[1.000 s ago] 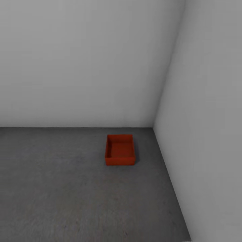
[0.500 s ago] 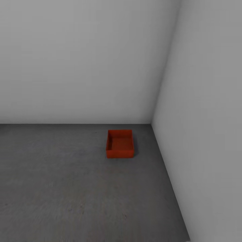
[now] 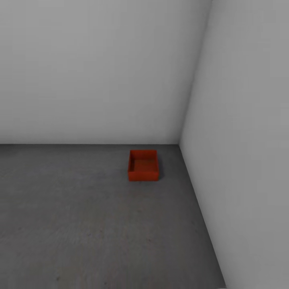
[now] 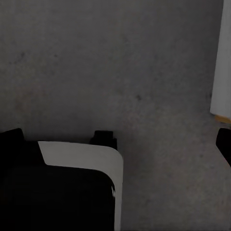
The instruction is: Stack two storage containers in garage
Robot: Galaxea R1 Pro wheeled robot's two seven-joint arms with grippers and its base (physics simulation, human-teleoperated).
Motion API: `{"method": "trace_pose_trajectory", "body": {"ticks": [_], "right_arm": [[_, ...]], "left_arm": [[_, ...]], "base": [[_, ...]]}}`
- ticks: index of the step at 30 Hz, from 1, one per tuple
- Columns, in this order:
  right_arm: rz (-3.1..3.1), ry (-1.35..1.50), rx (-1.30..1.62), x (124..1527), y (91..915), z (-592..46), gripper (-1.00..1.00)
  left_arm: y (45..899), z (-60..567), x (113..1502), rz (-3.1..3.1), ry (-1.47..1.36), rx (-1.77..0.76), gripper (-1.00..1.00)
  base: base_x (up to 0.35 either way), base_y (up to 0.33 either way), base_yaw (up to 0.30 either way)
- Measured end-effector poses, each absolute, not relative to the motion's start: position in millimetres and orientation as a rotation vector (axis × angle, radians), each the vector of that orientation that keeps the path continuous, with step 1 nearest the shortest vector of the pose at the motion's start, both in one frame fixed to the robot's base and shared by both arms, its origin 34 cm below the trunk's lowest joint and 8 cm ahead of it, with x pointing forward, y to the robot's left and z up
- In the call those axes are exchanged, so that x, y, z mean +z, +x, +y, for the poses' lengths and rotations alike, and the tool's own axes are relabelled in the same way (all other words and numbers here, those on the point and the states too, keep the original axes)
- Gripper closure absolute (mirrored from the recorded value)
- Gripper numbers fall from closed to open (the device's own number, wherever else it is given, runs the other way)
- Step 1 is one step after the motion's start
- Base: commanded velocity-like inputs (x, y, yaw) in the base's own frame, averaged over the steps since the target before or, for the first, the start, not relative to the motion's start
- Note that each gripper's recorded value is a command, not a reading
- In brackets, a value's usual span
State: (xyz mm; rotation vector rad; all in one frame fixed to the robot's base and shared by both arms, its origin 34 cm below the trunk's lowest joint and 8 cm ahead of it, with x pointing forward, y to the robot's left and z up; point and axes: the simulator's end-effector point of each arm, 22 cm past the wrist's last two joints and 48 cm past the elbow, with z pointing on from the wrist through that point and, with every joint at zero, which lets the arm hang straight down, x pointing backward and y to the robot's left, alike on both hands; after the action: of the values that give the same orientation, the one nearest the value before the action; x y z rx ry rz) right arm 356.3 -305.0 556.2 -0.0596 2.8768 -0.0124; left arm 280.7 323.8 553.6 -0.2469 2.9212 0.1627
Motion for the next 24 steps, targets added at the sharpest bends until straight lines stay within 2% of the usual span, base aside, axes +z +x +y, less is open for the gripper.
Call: {"method": "trace_pose_trajectory", "body": {"ticks": [24], "right_arm": [[2.878,-0.061,-0.003,579.6,348.8,-303.5,-1.00]], "left_arm": [[273.2,323.8,577.0,2.922,-0.246,0.163,-1.00]], "base": [[-0.337,0.000,0.000]]}}
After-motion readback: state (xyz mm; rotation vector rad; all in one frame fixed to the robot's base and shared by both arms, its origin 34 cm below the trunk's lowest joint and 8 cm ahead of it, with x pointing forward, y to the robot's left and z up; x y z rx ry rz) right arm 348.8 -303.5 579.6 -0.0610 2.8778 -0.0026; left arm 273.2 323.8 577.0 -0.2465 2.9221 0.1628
